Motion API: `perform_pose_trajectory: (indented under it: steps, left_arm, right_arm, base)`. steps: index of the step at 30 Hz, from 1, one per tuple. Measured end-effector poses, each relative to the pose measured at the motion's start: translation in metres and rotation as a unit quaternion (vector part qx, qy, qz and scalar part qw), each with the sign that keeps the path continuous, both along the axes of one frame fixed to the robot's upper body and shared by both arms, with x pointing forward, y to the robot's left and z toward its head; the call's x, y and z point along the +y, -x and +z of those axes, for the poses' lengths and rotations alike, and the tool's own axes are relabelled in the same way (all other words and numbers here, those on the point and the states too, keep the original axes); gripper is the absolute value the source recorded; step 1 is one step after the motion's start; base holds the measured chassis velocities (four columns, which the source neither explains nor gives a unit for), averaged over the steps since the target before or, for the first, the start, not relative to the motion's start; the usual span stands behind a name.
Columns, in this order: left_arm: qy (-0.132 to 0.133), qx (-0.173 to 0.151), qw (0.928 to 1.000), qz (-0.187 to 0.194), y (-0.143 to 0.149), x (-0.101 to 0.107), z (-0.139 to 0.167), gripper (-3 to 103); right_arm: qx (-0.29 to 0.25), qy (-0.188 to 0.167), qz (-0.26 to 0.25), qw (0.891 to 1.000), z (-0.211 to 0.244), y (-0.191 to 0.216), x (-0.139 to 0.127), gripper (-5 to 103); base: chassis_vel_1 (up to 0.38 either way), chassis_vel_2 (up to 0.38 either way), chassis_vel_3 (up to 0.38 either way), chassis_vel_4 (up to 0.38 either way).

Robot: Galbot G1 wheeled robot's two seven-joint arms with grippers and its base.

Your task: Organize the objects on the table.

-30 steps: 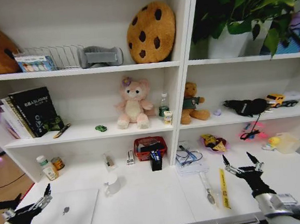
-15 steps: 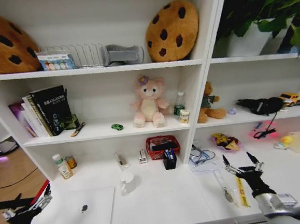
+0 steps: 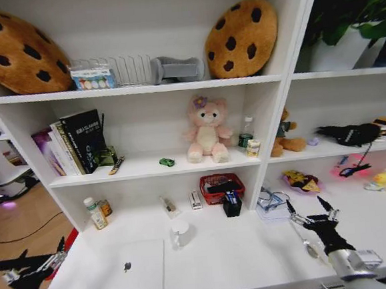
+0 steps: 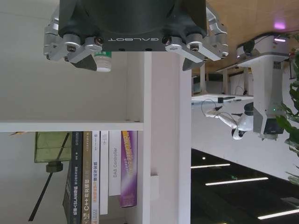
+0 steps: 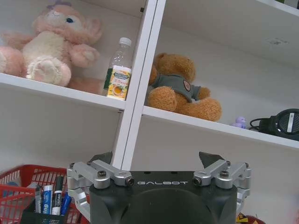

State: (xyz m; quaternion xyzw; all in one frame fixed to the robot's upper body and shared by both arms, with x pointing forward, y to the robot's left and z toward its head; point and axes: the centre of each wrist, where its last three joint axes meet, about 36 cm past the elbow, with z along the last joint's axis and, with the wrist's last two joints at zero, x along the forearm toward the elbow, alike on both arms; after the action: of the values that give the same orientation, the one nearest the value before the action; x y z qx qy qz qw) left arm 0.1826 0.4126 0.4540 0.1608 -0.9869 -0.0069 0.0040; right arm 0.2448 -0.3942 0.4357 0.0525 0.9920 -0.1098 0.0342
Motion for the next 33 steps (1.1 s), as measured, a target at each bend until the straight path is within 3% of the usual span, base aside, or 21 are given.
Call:
perform_pose_trajectory:
  steps: [15, 33]
  left_arm:
    - [0.0, 0.0, 1.0, 0.0, 0.0, 0.0, 0.0, 100]
    - [0.0, 0.0, 1.0, 0.0, 0.0, 0.0, 0.0, 100]
  right_arm:
    - [0.0, 0.0, 0.0, 1.0, 0.0, 0.0, 0.0, 100]
    - [0.0, 0.0, 0.0, 1.0, 0.0, -0.0001, 0.0, 100]
  base:
    - [0.095, 0.102, -0.101, -0.091]
    - [0.008, -0.007, -0.01, 0.01]
